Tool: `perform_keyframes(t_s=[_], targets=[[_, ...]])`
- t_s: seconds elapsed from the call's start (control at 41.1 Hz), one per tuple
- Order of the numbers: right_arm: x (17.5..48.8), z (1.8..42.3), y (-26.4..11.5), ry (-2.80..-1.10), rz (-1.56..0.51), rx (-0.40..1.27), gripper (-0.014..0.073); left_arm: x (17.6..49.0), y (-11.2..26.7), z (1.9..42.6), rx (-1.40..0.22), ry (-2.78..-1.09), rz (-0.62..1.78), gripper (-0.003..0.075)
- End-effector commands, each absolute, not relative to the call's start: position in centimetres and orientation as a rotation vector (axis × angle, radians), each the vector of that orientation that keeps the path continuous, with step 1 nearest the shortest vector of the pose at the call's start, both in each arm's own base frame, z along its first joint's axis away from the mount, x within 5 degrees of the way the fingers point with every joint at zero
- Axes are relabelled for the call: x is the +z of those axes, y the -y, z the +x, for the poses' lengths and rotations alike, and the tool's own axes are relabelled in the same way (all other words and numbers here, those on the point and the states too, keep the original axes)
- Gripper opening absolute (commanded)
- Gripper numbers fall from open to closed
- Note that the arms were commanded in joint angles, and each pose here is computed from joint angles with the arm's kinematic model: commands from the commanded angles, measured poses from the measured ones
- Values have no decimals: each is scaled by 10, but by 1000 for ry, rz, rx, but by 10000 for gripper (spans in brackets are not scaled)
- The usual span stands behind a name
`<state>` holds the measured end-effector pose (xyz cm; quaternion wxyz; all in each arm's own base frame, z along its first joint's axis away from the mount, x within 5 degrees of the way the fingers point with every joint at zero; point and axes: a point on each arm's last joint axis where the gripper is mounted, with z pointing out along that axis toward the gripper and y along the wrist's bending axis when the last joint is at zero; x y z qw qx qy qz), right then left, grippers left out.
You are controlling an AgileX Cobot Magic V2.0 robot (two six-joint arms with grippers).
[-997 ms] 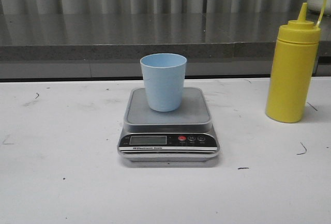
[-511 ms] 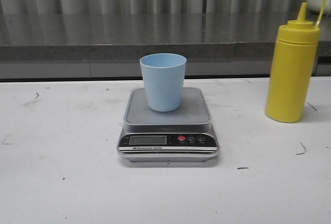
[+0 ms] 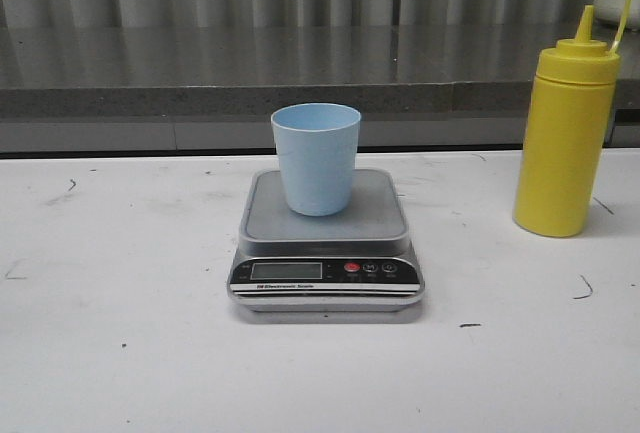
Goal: Pour seasoning into cup on scale with both arms
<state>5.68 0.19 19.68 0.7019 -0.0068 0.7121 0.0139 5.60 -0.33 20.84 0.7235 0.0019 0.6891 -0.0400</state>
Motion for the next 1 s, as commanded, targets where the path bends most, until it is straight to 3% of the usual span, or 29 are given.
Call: perform_keyframes(t_s=[0.0, 0.973], targets=[[208, 55, -1, -1477, 19, 48, -68, 209, 3, 55, -97, -1447, -3, -20], [208, 55, -2, -1478, 7, 60, -68, 209, 3, 55, -97, -1447, -3, -20]])
